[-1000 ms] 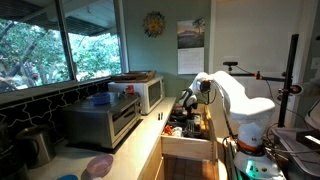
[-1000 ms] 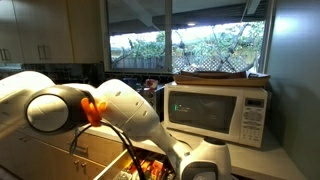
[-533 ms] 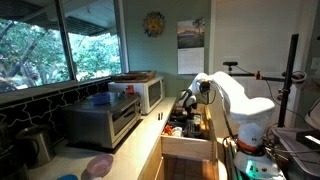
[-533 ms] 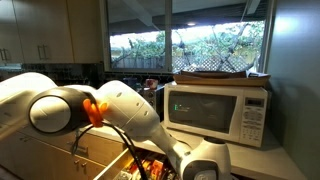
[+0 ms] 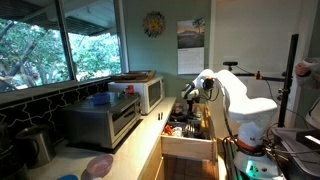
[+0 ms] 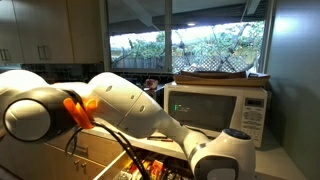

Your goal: Remove the purple marker from the box and put it on the counter

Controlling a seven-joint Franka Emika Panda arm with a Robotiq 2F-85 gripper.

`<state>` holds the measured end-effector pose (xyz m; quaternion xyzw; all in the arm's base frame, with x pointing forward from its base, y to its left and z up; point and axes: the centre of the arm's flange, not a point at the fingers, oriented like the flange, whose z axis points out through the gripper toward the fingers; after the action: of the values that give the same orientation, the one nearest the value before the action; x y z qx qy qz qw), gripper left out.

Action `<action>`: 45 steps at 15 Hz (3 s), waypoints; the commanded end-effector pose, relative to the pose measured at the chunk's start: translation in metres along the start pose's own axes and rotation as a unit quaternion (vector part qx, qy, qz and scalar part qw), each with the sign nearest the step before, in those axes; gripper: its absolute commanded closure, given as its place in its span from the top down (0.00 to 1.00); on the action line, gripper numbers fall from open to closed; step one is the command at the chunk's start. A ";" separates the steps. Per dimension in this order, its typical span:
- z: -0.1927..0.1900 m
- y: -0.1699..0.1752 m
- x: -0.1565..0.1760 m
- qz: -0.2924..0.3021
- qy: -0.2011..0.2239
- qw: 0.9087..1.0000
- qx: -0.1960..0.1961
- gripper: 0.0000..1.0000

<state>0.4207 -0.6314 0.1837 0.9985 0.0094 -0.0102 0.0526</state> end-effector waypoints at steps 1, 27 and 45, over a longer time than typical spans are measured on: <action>-0.037 0.013 -0.016 -0.008 0.071 0.995 0.065 0.07; -0.203 -0.130 -0.053 -0.400 0.359 0.839 -0.085 0.06; -0.222 -0.286 0.050 -0.644 0.285 0.657 -0.271 0.25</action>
<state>0.4686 -0.3225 0.3732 0.6380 0.6666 0.2467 0.2961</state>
